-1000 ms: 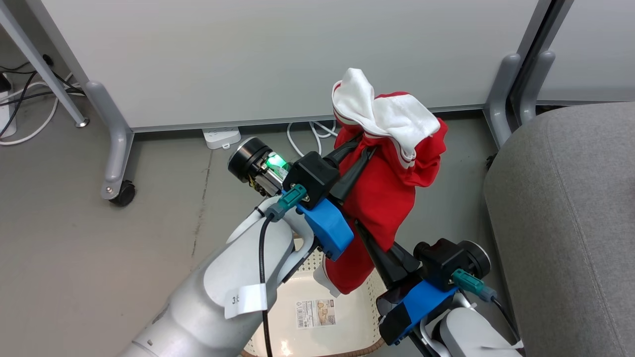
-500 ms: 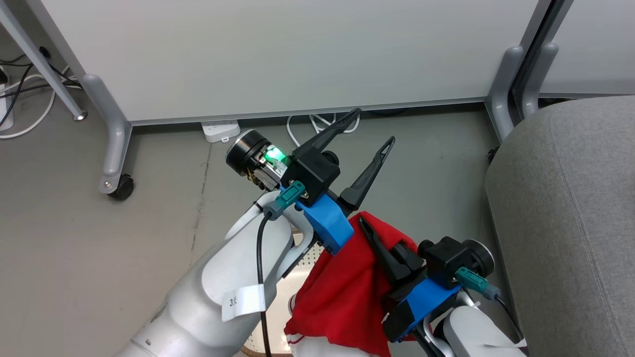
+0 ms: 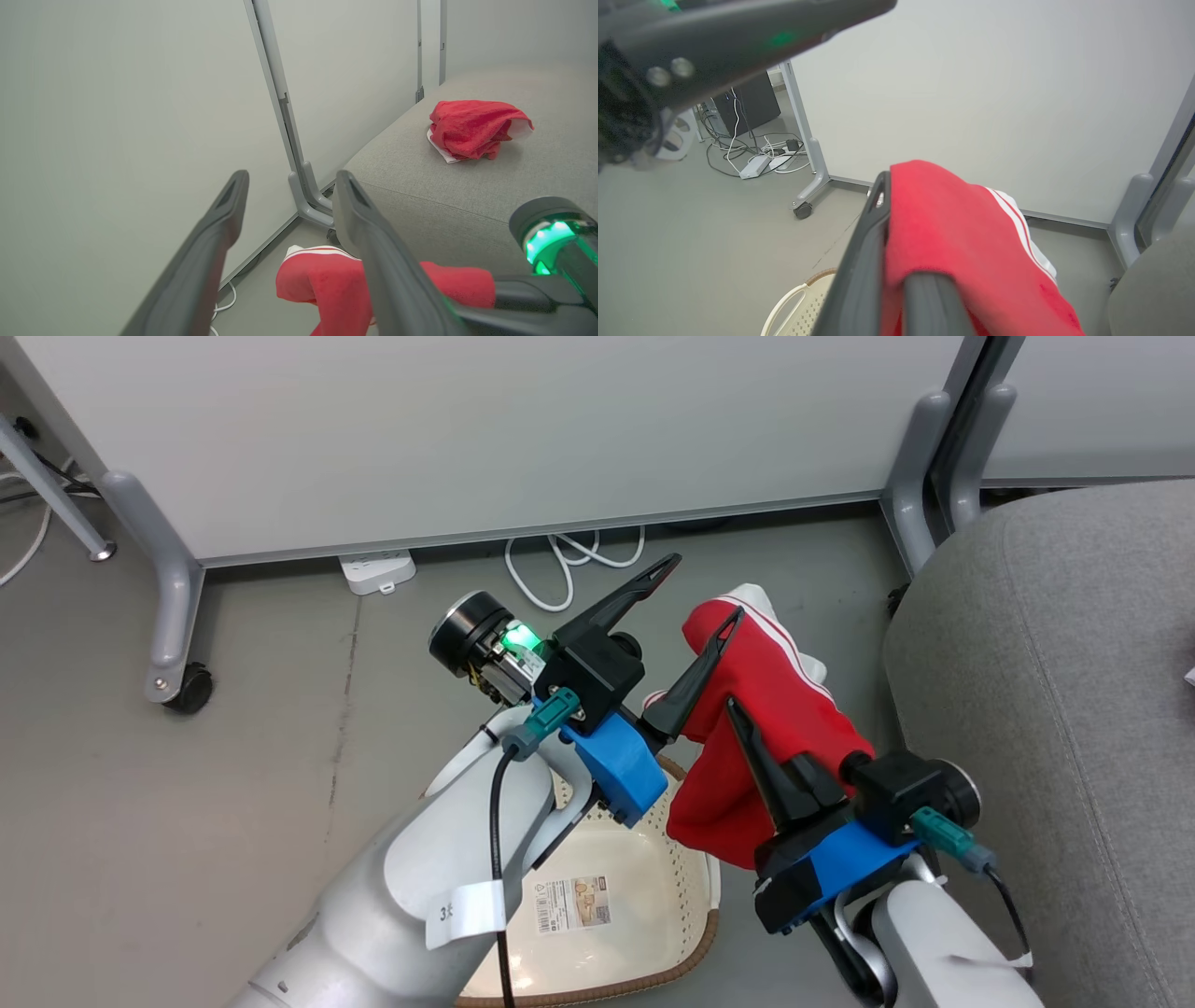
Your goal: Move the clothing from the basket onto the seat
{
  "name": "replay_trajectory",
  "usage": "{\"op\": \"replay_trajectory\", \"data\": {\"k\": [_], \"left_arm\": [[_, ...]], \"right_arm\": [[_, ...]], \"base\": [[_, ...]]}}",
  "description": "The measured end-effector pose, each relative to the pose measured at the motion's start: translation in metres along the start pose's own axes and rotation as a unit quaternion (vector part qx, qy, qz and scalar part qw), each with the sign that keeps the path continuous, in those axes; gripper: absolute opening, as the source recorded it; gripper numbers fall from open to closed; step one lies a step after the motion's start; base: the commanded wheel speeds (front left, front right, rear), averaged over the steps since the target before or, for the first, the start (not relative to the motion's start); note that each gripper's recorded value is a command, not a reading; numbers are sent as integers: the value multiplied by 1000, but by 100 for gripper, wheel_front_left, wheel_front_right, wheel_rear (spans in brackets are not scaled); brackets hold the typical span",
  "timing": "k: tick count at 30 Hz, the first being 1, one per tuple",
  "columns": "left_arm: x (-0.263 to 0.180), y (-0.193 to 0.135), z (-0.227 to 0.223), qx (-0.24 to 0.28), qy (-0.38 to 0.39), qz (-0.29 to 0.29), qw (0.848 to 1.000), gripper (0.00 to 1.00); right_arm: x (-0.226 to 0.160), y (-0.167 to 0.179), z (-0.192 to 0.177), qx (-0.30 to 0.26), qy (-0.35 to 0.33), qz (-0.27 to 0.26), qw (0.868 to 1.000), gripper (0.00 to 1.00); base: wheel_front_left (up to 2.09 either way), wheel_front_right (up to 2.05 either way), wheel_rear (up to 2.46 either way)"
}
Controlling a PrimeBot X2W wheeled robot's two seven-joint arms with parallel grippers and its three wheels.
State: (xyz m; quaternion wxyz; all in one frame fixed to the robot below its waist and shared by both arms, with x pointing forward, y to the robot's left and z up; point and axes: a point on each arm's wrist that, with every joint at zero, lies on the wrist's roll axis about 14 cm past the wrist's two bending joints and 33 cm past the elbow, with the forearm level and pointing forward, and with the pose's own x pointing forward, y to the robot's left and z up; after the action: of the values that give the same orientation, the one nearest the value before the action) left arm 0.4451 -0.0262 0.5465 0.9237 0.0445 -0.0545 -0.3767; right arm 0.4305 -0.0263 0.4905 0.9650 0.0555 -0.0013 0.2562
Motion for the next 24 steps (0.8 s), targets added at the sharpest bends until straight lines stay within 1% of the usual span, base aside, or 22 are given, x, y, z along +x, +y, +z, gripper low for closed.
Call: {"op": "replay_trajectory", "data": {"k": [9, 10, 11, 13, 21, 24], "left_arm": [[16, -23, -14, -14, 8, -39, 999, 100], [20, -27, -17, -20, 8, -47, 999, 100], [20, -27, -17, -20, 8, -47, 999, 100], [24, -32, -19, -25, 7, -56, 998, 100], [39, -64, -33, -38, 11, -109, 993, 100], [44, -79, -40, -42, 15, -134, 990, 100]], "right_arm": [[-7, -50, 13, -10, -20, -70, 997, 0], [-10, -62, 16, -11, -25, -87, 996, 0], [-10, -62, 16, -11, -25, -87, 996, 0], [-15, -73, 20, -15, -30, -104, 994, 0], [-41, -117, 30, -29, -41, -173, 984, 0], [-55, -138, 33, -33, -45, -207, 977, 0]], "base": [[0, 0, 0], [0, 0, 0], [0, 0, 0], [0, 0, 0], [0, 0, 0], [0, 0, 0]]}}
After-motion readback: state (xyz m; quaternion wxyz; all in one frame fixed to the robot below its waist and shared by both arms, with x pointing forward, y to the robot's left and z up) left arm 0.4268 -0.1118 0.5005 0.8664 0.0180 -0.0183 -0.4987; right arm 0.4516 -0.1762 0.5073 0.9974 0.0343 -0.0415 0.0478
